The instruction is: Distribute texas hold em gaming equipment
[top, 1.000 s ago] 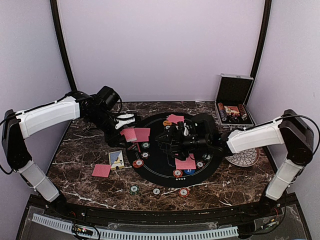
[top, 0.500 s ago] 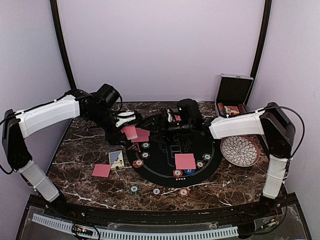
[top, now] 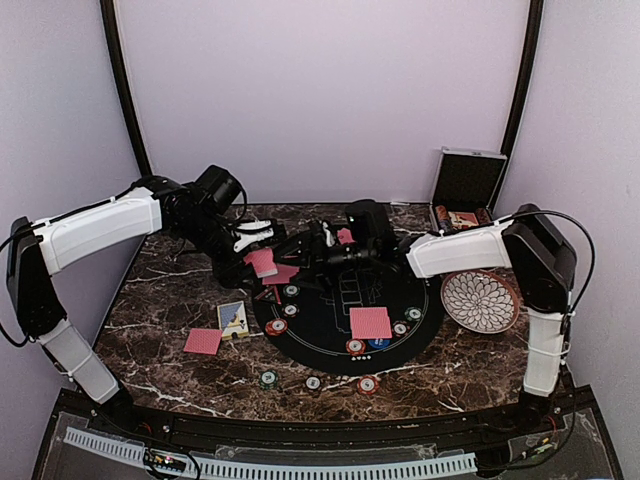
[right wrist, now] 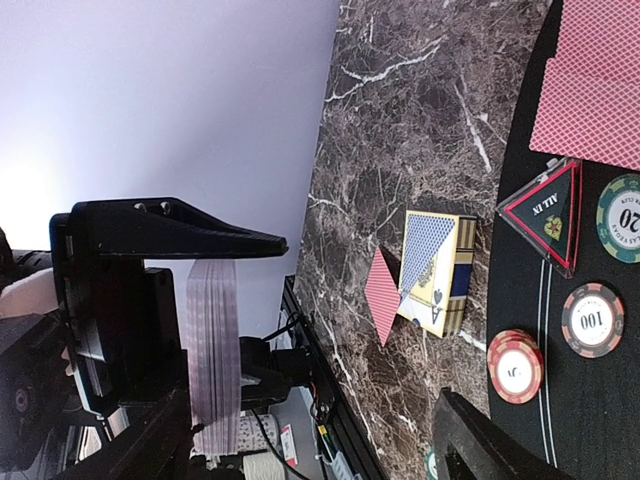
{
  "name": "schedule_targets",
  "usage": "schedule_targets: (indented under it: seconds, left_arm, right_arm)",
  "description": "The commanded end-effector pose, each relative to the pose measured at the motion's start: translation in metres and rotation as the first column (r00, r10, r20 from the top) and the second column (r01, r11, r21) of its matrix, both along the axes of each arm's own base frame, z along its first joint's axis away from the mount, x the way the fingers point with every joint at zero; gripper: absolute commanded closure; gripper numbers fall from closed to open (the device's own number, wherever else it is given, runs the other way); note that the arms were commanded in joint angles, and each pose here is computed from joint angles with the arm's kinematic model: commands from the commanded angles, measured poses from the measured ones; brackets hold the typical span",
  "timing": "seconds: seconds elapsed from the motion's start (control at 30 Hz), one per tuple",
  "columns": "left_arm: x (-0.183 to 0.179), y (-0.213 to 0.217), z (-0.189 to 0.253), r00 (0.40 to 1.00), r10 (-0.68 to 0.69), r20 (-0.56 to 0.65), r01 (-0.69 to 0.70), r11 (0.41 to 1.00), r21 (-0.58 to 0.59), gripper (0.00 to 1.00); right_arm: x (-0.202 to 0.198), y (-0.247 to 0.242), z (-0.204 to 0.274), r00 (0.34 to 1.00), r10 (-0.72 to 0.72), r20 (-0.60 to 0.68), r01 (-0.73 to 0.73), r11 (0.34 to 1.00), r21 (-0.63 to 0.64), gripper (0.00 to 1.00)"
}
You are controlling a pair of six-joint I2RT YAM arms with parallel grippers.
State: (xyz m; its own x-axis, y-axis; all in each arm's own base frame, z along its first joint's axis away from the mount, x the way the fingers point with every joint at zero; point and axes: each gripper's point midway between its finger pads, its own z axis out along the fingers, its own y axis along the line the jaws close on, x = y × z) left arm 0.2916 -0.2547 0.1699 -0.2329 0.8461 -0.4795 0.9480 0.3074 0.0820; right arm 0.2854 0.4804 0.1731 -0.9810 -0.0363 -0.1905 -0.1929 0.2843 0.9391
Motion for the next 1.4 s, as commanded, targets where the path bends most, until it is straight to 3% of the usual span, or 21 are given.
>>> schedule_targets:
  seconds: [0.0,0.77,1.37]
  left_arm:
    - [-0.002,-0.006,0.012,1.000,-0.012,0.004,0.012,0.999,-0.034,1.00]
    - [-0.008,-0.002,0.010,1.000,-0.009,-0.001,0.009,1.000,-0.029,1.00]
    - [-0.006,-0.005,0.012,1.000,-0.012,-0.001,0.012,0.999,-0.036,1.00]
  right_arm:
    - [-0.004,0.006,0.015,0.999,0.020,0.033,-0.022,0.999,0.047,0.17]
    - [-0.005,-0.001,0.033,0.999,-0.015,0.035,0.010,0.992,0.125,0.19]
    - [-0.021,0.038,0.035,0.989,0.141,0.037,-0.145,0.977,0.155,0.22]
